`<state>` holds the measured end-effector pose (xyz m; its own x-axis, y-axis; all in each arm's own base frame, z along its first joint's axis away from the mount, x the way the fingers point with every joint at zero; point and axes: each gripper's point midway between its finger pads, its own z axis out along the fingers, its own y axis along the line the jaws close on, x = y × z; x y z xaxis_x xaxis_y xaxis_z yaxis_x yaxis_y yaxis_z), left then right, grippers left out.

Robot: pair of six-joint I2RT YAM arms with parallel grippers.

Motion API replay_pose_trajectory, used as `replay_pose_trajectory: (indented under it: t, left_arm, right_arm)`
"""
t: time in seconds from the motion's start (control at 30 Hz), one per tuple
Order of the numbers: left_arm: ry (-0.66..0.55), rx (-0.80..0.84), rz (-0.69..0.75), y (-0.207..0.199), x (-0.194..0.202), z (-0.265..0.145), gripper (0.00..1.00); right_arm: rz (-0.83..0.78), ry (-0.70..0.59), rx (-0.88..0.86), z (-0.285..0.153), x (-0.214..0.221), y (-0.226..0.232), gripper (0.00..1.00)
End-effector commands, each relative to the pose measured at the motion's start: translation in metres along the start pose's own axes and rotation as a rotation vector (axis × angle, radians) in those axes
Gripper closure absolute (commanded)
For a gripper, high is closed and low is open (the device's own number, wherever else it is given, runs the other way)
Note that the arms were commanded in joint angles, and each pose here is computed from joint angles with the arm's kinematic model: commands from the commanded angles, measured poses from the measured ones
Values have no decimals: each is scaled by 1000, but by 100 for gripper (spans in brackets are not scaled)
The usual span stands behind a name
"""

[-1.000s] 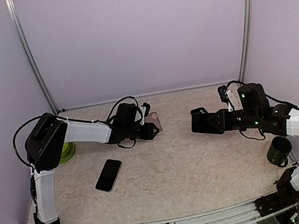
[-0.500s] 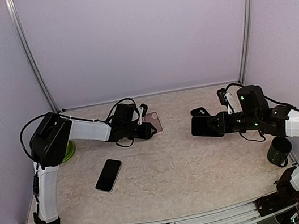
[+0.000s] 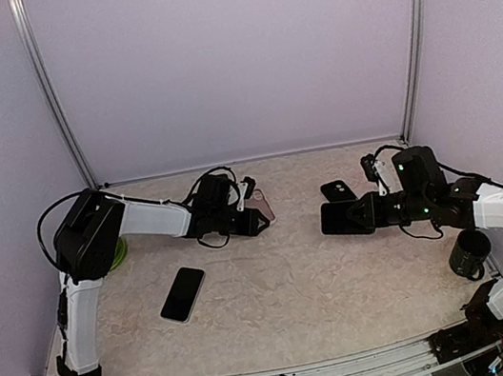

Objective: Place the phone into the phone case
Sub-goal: Rotate the phone case at the center of the board.

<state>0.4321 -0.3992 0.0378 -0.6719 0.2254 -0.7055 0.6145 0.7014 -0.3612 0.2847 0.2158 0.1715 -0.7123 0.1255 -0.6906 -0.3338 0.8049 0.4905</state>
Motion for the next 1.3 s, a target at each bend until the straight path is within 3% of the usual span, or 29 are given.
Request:
replay_pose_trajectory:
  t: [0.0, 0.3, 0.53, 0.8, 1.27]
  left_arm:
    - [72, -30, 27, 6, 16, 14, 60]
    - [163, -146, 157, 33, 22, 20, 73]
    - [156, -150, 209, 30, 19, 16, 85]
    - [163, -119, 309, 11, 24, 12, 84]
    - [130, -74, 304, 8, 15, 5, 80]
  right_arm:
    - [-22, -65, -49, -4, -23, 15, 100]
    - [-34, -82, -51, -11, -26, 17, 100]
    - [-36, -81, -46, -10, -25, 15, 100]
    - [-35, -82, -40, -8, -25, 14, 100]
    - [-41, -74, -31, -6, -23, 11, 100]
